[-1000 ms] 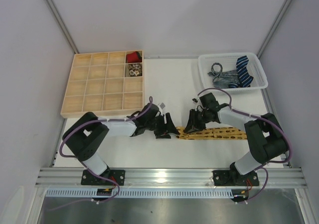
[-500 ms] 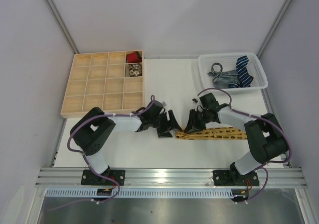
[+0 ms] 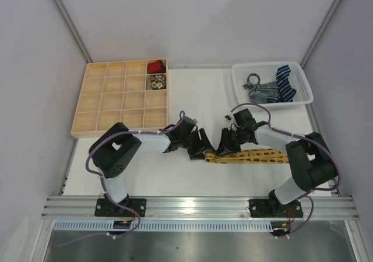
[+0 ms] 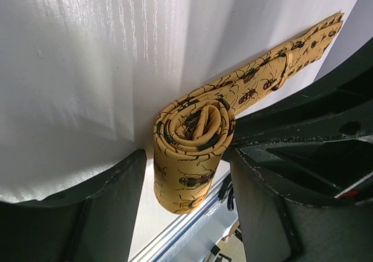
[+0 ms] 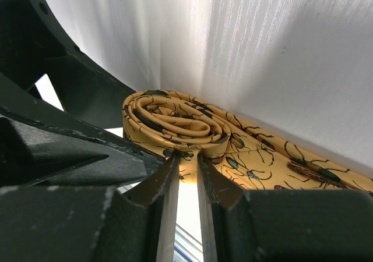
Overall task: Roll the ties
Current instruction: Roll the tie
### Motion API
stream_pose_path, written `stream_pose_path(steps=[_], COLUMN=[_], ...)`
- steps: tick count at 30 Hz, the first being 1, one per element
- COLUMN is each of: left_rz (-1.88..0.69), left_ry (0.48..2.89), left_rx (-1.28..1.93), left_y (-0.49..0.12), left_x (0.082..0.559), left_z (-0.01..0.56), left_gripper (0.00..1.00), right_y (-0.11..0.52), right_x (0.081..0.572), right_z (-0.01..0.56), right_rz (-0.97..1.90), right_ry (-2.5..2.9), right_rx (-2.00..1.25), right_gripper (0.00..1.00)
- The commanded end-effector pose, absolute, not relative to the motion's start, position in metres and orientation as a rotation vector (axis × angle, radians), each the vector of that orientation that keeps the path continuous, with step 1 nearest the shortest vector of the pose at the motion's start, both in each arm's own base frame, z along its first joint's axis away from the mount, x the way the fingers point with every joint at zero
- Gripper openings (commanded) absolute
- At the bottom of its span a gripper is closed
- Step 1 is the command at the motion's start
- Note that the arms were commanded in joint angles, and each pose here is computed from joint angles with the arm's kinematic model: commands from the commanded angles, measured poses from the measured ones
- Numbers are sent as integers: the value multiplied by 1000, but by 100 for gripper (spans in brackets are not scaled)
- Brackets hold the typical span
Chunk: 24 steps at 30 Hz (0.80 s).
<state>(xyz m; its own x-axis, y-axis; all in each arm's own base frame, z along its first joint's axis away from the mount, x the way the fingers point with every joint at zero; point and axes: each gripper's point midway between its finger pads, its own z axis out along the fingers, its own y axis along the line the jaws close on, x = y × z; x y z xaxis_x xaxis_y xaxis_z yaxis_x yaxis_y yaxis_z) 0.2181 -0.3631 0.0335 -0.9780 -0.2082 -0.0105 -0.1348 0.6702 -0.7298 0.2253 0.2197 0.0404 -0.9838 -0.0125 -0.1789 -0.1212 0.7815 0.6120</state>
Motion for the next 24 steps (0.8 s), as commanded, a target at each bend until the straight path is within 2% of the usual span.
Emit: stream_pose_path(steps=[1, 8, 10, 11, 14, 15, 17, 24], left_rz=[-1161, -1160, -1154, -1142, -1028, -999, -915, -598], left_ry=[2826, 2828, 2816, 2814, 2818, 2811, 2807, 2814], left_rx=[-338, -322, -316, -291, -214, -196, -141, 22], left_y=[-366, -372, -373, -372, -367, -365, -359, -319], left_x=[215, 213, 216, 217, 220, 223, 225, 218], left_z=[20, 19, 21, 20, 20, 21, 20, 17], left_gripper=[65, 57, 50, 40, 27, 16, 1, 0], right_y=[216, 217, 217, 217, 217, 218, 217, 226], right_x=[226, 227, 225, 226, 228, 228, 230, 251], right_z=[39, 41, 41, 42, 44, 46, 49, 71], right_rz=[958, 967, 968, 970, 966, 966, 959, 970], right_ry=[2797, 2792, 2797, 2791, 2785, 2779, 2776, 2715], right_rx=[-122, -121, -122, -120, -125, -128, -129, -150], right_gripper=[24, 24, 24, 24, 24, 24, 24, 24])
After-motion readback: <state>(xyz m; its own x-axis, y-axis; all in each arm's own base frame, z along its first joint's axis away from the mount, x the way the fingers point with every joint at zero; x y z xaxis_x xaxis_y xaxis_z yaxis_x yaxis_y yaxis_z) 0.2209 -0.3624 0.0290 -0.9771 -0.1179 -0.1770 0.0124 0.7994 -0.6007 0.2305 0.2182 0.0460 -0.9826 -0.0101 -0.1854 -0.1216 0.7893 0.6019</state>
